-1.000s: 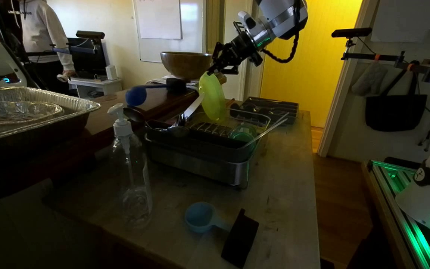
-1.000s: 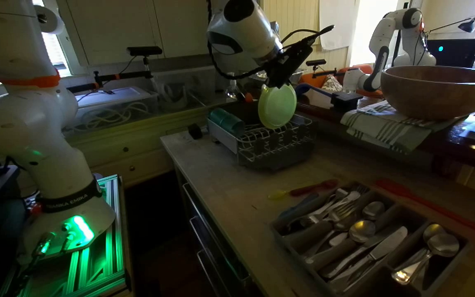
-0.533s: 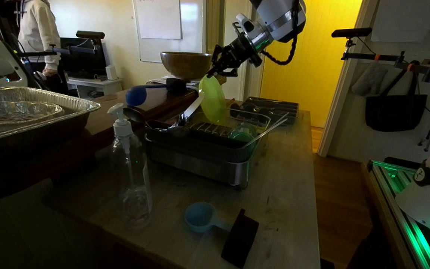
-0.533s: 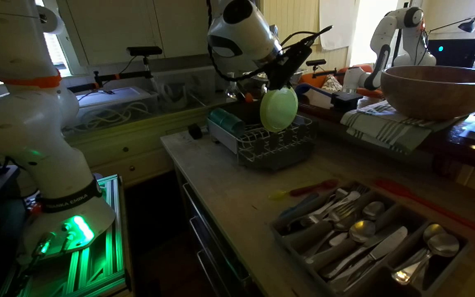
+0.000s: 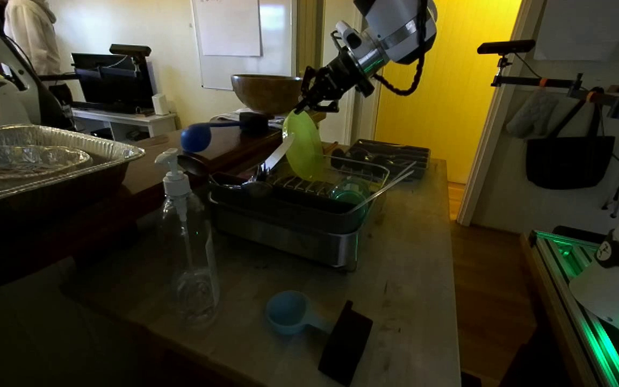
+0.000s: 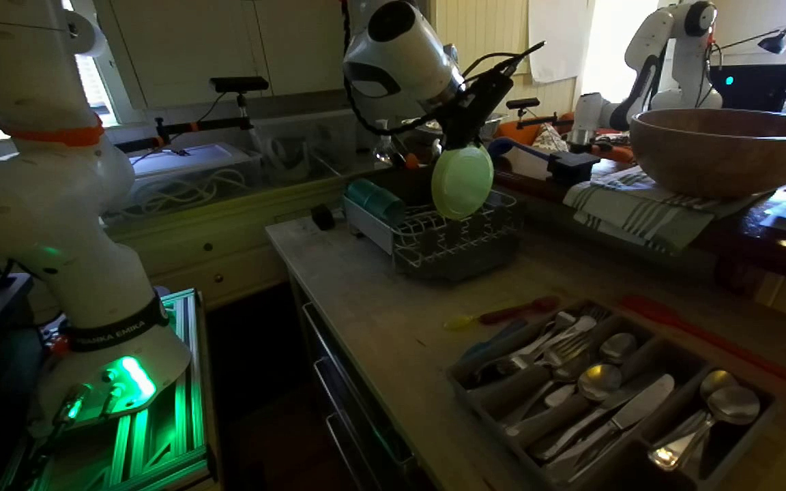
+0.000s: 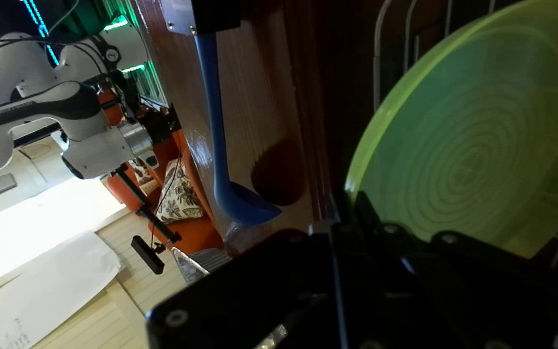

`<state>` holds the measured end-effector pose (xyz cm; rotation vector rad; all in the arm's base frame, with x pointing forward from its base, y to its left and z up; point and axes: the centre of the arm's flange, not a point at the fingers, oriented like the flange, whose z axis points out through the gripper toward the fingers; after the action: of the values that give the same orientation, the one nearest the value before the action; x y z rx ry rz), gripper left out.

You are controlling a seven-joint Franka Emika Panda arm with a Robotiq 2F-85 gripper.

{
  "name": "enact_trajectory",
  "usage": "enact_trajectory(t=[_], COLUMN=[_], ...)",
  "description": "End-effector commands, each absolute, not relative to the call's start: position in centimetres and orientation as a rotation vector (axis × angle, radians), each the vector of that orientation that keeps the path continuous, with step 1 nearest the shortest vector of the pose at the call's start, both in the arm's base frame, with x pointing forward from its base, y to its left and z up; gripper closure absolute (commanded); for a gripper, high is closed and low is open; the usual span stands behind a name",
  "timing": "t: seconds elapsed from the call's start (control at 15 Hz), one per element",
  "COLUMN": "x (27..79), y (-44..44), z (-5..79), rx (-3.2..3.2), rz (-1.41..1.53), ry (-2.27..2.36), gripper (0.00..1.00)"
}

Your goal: Put the bowl on the dryer

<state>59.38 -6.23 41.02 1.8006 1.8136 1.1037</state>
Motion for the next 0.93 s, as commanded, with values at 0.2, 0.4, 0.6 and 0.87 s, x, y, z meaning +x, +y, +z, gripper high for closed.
enact_trajectory(t=[0.2,0.4,0.6,0.87], x=[57.3,57.4,57.4,57.4], y=[-7.1,-6.8,-7.0,-7.7], z=[35.1,35.1,34.5,33.5], rx=[1.67,1.671,1.684,1.688], rz=[1.114,1.116,1.119,1.111], ry=[1.828,1.858,1.864,1.868], gripper=[0.99,0.99,0.99,0.99])
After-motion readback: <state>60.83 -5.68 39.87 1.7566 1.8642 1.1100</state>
